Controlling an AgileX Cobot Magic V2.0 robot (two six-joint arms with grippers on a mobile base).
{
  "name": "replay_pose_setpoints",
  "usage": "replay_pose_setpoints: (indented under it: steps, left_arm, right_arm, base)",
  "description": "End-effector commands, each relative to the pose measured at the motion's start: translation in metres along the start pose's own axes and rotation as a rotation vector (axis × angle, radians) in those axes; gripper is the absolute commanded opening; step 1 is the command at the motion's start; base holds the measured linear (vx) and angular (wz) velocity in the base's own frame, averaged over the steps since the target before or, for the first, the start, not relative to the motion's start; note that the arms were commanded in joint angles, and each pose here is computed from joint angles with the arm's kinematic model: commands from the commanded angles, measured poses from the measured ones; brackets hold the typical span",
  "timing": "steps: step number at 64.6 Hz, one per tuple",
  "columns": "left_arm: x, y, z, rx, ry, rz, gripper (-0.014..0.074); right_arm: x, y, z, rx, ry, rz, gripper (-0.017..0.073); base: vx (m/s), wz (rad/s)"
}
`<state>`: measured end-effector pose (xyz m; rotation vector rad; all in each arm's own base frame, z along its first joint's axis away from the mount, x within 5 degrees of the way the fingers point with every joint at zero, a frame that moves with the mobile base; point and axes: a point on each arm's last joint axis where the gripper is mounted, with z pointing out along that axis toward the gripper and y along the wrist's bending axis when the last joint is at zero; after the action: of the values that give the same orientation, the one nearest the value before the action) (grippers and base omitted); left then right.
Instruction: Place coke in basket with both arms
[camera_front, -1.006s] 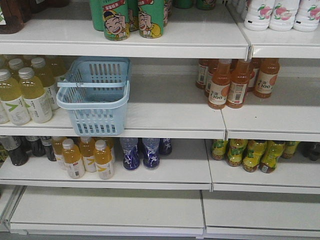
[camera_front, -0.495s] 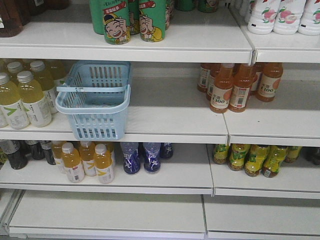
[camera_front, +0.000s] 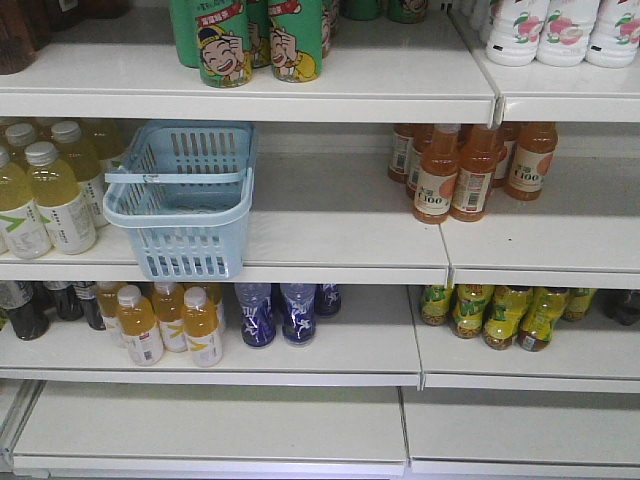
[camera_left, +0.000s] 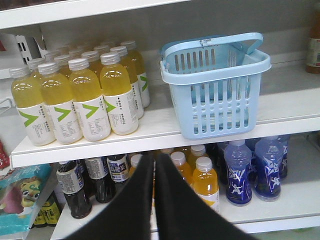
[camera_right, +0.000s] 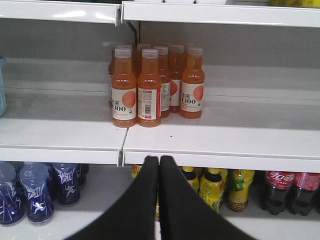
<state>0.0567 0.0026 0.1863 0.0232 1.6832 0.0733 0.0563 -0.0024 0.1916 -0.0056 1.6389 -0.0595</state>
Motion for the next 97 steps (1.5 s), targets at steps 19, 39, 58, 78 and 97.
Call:
replay_pose_setpoints:
  steps: [19, 39, 58, 78, 97]
  left_arm:
    - [-0.008, 0.000, -0.002, 0.002, -0.093, 0.000, -0.0006]
    - [-0.008, 0.000, -0.002, 0.002, -0.092, 0.000, -0.0006]
    - [-0.046, 0.001, -0.010, 0.013, -0.252, -0.094, -0.0006]
    - [-0.129, 0.007, 0.017, 0.007, -0.133, -0.100, -0.0006]
    - [-0.136, 0.006, 0.058, 0.011, -0.001, -0.110, -0.0006]
  right_arm:
    - [-0.004, 0.000, -0.001, 0.000, -0.082, -0.006, -0.0010]
    - [-0.004, 0.000, -0.001, 0.000, -0.082, -0.006, -0.0010]
    - [-0.004, 0.000, -0.001, 0.000, -0.082, -0.006, -0.0010]
    - [-0.004, 0.000, -0.001, 0.000, -0.082, -0.006, -0.0010]
    - [-0.004, 0.000, -0.001, 0.000, -0.082, -0.006, -0.0010]
  base:
    - [0.00, 0.00]
    - [0.00, 0.00]
    - [0.00, 0.00]
    - [0.00, 0.00]
    - [0.00, 0.00]
